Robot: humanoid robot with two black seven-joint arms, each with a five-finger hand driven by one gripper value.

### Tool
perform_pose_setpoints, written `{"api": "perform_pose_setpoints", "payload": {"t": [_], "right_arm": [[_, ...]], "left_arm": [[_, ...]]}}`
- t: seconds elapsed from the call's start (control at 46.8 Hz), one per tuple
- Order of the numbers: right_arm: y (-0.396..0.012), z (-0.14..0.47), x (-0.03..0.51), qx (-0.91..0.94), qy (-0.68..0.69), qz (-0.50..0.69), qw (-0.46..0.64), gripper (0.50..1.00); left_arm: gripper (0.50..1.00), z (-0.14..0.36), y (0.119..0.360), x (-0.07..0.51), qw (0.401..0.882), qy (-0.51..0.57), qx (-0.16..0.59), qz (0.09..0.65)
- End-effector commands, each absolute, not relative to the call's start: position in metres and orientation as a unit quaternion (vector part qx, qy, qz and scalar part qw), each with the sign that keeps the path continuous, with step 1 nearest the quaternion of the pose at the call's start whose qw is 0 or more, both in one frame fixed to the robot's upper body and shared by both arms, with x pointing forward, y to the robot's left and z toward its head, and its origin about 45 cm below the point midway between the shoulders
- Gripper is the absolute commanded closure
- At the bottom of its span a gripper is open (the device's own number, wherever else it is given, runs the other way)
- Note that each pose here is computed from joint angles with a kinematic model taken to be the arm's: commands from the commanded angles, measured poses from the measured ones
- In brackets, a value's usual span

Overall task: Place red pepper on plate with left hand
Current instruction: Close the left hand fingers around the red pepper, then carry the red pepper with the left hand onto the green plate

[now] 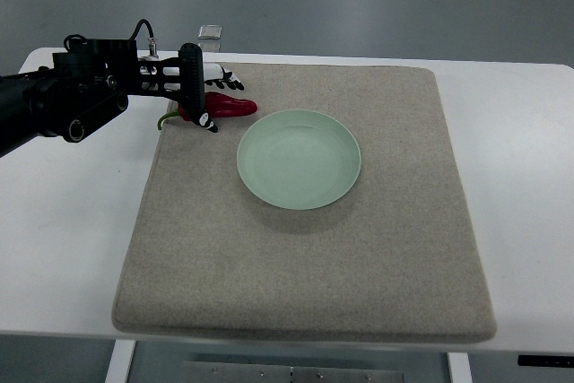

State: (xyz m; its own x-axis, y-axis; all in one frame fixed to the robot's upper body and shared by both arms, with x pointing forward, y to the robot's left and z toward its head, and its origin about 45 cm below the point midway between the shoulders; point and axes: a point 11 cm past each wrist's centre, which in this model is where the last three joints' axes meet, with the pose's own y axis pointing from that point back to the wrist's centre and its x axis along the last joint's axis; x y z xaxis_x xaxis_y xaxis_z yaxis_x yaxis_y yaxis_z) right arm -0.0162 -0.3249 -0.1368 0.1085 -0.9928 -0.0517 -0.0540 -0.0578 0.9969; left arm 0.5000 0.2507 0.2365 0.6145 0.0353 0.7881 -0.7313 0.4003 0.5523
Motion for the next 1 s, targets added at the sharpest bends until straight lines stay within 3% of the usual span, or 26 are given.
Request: {"api": "perform_pose_setpoints", "payload": {"t": [0.0, 0.32, 0.384, 0.598, 0.812, 0.983], "right_arm": [[-0.325, -0.137, -0.016, 0.554, -0.473, -0.472, 0.498, 0.568], [-0.325, -0.137, -0.016, 0.553, -0.473, -0.472, 0.497, 0.568], [-0.325, -0.137, -0.016, 0.554, -0.473, -0.472, 0.498, 0.568], [-0.325, -0.137, -0.016, 0.554, -0.473, -0.472, 0.498, 0.568], [-0.325, -0.137, -0.016, 0.554, -0.473, -0.472, 0.498, 0.568], [-0.325, -0.137, -0.016, 0.554, -0.473, -0.472, 0.498, 0.568]], "left_arm": [[0.684, 0.236, 0.249, 0.5, 0.756, -0.36, 0.486, 0.25], [0.904, 0.239, 0.247, 0.501, 0.75, -0.37, 0.489, 0.247], [0.928, 0.24, 0.247, 0.502, 0.748, -0.375, 0.487, 0.25], [0.973, 0.243, 0.247, 0.504, 0.744, -0.382, 0.484, 0.258], [0.977, 0.25, 0.245, 0.507, 0.747, -0.383, 0.474, 0.267], [0.971, 0.262, 0.224, 0.506, 0.755, -0.403, 0.443, 0.268]]}}
